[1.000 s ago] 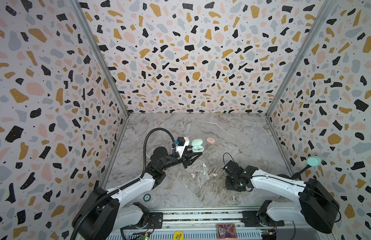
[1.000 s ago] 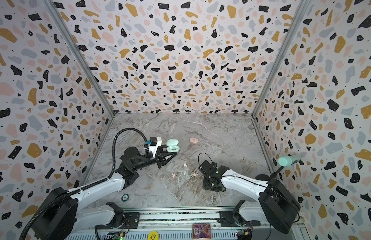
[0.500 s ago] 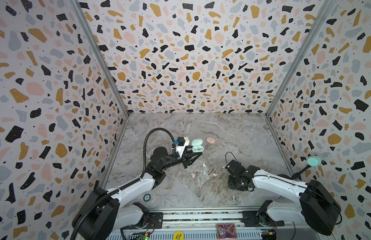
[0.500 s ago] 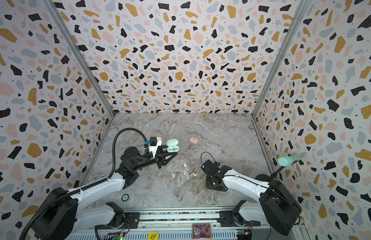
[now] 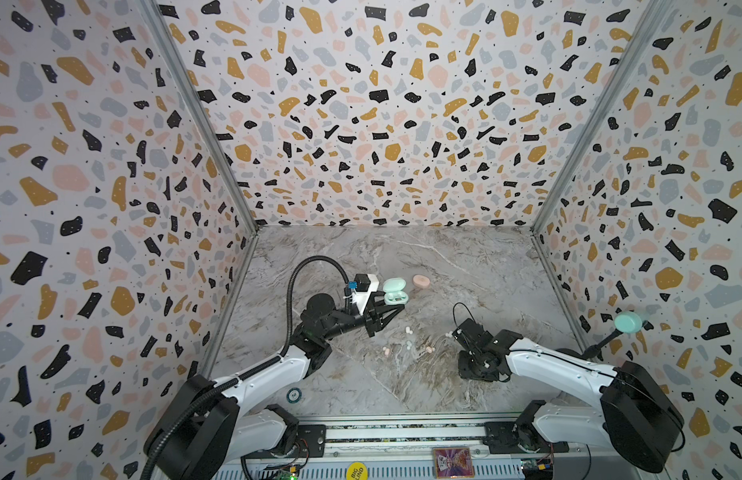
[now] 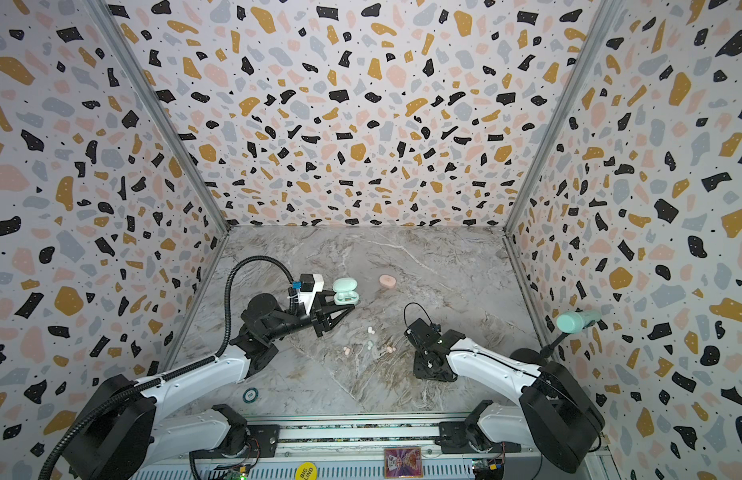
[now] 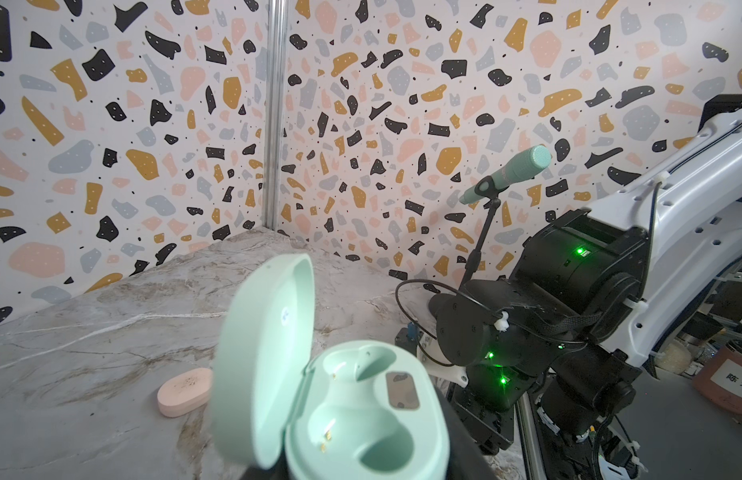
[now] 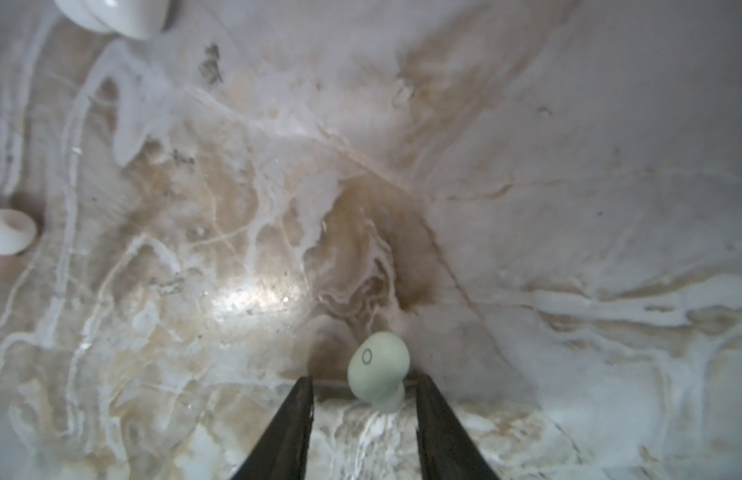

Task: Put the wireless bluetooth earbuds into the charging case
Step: 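Lower the open right gripper around the small mint earbud, then close the right gripper on the mint earbud and lift it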

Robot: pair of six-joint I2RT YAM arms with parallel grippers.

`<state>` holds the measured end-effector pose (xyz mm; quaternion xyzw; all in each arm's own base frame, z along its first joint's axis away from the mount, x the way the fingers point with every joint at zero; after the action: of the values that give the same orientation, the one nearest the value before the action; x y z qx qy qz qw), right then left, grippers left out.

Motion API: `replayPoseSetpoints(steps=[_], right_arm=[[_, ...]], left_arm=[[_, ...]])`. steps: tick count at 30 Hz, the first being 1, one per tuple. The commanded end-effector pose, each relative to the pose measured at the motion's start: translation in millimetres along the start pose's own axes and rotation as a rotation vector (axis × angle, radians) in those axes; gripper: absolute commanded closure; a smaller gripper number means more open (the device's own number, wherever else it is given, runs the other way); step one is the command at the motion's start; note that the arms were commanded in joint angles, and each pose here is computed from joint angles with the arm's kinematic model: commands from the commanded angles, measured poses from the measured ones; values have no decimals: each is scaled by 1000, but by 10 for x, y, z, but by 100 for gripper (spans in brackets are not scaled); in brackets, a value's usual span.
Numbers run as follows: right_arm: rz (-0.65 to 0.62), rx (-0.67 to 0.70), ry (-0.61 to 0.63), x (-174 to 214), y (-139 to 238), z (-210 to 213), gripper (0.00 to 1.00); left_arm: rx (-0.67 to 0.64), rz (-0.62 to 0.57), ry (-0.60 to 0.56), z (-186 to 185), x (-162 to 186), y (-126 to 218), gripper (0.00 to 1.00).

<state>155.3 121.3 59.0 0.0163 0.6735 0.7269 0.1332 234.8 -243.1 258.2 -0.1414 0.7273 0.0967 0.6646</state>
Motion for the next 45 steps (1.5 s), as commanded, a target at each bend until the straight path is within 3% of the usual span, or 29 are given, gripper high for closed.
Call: replayPoseSetpoints(steps=[1, 17, 30, 45], right_arm=[[2, -39, -43, -47, 133, 17, 56], [-15, -101, -180, -178, 66, 21, 56], [-6, -63, -153, -171, 25, -14, 58], [7, -18, -27, -254, 98, 37, 60]], left_arm=[[13, -41, -36, -17, -98, 5, 78], [18, -45, -40, -32, -119, 13, 78], [17, -45, -42, -34, -122, 18, 78], [15, -43, -42, -32, -119, 18, 78]])
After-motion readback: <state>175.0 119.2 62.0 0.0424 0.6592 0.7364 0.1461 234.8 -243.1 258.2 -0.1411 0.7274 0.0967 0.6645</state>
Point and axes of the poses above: each gripper's point midway between its finger pads, its own y axis back along the fingers, its own z axis along the line the jaws close on, x = y × z, the point moved 4 cm from there along y, back along the fingers, and after that the axes turned 5 degrees about -y, right-handed, at the moved point
